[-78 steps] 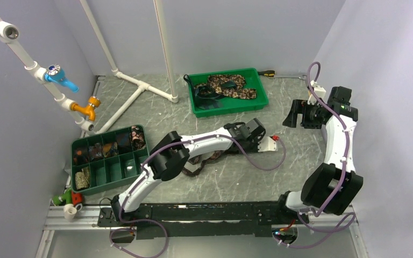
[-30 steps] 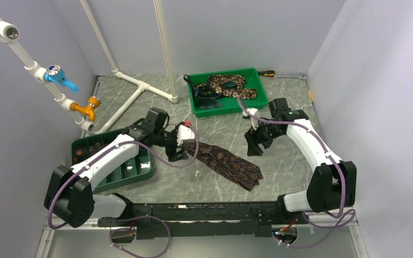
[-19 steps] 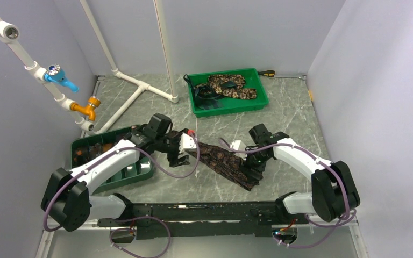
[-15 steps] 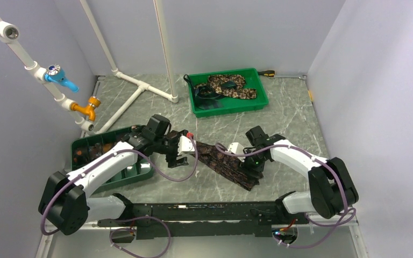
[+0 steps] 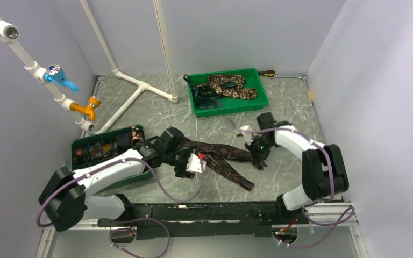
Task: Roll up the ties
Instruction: Flatten out the tie at the center of the board.
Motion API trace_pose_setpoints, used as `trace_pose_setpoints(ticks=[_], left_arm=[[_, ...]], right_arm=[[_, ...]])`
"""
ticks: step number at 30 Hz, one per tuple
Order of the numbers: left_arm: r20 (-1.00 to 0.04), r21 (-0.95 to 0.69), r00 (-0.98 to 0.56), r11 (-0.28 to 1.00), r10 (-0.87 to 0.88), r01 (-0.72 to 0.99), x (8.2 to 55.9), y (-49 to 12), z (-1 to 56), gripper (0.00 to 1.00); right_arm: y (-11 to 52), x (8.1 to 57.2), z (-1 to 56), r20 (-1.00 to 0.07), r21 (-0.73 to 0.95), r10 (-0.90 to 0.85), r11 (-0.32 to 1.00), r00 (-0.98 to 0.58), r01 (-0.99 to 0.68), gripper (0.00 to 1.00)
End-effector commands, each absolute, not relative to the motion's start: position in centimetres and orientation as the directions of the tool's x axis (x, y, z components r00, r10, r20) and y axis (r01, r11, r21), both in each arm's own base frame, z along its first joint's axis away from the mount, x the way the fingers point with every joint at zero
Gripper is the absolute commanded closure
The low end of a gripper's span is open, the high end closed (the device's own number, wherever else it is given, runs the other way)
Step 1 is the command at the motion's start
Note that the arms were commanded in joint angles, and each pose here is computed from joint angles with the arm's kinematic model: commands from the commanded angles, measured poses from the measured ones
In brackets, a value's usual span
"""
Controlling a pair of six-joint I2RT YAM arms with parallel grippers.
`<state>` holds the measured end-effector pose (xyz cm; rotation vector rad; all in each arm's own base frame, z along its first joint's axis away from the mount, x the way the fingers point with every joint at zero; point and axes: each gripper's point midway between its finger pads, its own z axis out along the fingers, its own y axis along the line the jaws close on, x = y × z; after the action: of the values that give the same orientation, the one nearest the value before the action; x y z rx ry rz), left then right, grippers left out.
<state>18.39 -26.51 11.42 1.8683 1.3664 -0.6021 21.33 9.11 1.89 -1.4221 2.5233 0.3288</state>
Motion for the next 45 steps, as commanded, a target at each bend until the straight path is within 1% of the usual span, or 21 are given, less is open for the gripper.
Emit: trace_pose_setpoints(ticks=[1,5,6,10,14,17,21,23,24,25,27,28,29,30,31,32,35,37,40,43,45], left_arm=[[-0.727,0.406,0.461,-0.223,0.509,0.886,19.2,-31.7,12.8,0.30],[-0.728,0.394,0.494,-0.300,0.475,0.869,19.6,-37.7,12.0,0.33],[-0.731,0.406,0.512,-0.316,0.451,0.858,19.5,-39.3,12.7,0.33],[-0.731,0.317,0.516,-0.448,0.446,0.836,17.8,-44.0,10.5,0.31],[-0.750,0.266,0.507,-0.508,0.425,0.819,16.3,-46.3,8.9,0.27],[-0.727,0.234,0.517,-0.545,0.452,0.805,15.4,-47.0,6.5,0.28],[-0.696,0.208,0.509,-0.537,0.506,0.818,15.2,-46.4,3.8,0.30],[-0.669,0.202,0.515,-0.536,0.536,0.820,15.2,-45.7,2.6,0.34],[-0.651,0.197,0.516,-0.533,0.556,0.823,15.3,-45.2,2.1,0.41],[-0.637,0.190,0.514,-0.529,0.574,0.827,15.4,-44.7,1.9,0.51],[-0.605,0.180,0.504,-0.511,0.616,0.841,15.6,-43.8,2.6,0.81],[-0.610,0.186,0.481,-0.477,0.630,0.859,15.8,-43.4,4.2,0.93],[-0.645,0.190,0.454,-0.447,0.614,0.874,15.9,-43.0,6.6,0.98],[-0.716,0.233,0.436,-0.403,0.544,0.885,16.8,-43.2,11.6,1.00],[-0.757,0.213,0.403,-0.388,0.514,0.897,15.8,-41.7,13.5,1.00],[-0.803,0.226,0.388,-0.372,0.452,0.900,15.5,-40.6,17.1,1.00],[-0.831,0.313,0.428,-0.336,0.355,0.888,14.7,-36.6,26.0,1.00],[-0.845,0.353,0.427,-0.264,0.322,0.898,15.7,-33.2,29.9,1.00],[-0.819,0.416,0.445,-0.159,0.362,0.895,18.7,-27.8,30.8,1.00],[-0.736,0.481,0.473,-0.118,0.484,0.869,22.4,-22.8,27.6,0.99],[-0.697,0.500,0.458,-0.084,0.552,0.862,24.7,-20.1,25.0,0.89]], right_arm=[[8.5,25.2,5.4,-0.381,0.287,-0.587,0.659,-0.714,-0.695,1.00],[9.3,27.0,7.6,-0.408,0.444,-0.429,0.678,-0.806,-0.586,1.00],[9.3,27.3,7.9,-0.411,0.457,-0.400,0.687,-0.819,-0.565,1.00],[9.1,28.4,9.8,-0.438,0.502,-0.291,0.706,-0.851,-0.500,1.00],[8.3,29.4,11.7,-0.477,0.509,-0.208,0.727,-0.854,-0.461,1.00],[8.0,29.6,12.9,-0.506,0.496,-0.182,0.738,-0.843,-0.457,1.00],[7.7,29.1,14.3,-0.527,0.481,-0.172,0.747,-0.832,-0.459,1.00],[7.7,29.1,15.5,-0.556,0.461,-0.168,0.753,-0.814,-0.470,1.00],[7.6,29.2,16.0,-0.567,0.452,-0.165,0.756,-0.807,-0.473,1.00],[7.5,29.3,16.7,-0.582,0.442,-0.160,0.761,-0.797,-0.475,1.00],[7.1,29.3,18.5,-0.619,0.418,-0.142,0.773,-0.772,-0.477,1.00],[6.8,29.5,19.6,-0.641,0.401,-0.134,0.781,-0.756,-0.479,1.00],[6.5,29.5,20.8,-0.662,0.388,-0.121,0.789,-0.740,-0.476,1.00],[6.1,29.6,22.3,-0.691,0.369,-0.106,0.799,-0.715,-0.474,1.00],[5.7,29.6,24.0,-0.722,0.350,-0.090,0.807,-0.686,-0.475,1.00],[5.1,29.5,25.8,-0.753,0.328,-0.076,0.818,-0.653,-0.473,1.00],[4.3,28.1,31.1,-0.828,0.260,-0.057,0.842,-0.557,-0.472,1.00],[3.9,26.9,33.1,-0.845,0.238,-0.042,0.863,-0.533,-0.446,1.00],[2.5,26.6,33.0,-0.829,0.226,-0.001,0.914,-0.560,-0.336,1.00],[0.1,27.8,30.2,-0.770,0.220,0.049,0.956,-0.636,-0.193,1.00],[-1.8,28.6,27.4,-0.721,0.193,0.070,0.976,-0.689,-0.104,1.00]])
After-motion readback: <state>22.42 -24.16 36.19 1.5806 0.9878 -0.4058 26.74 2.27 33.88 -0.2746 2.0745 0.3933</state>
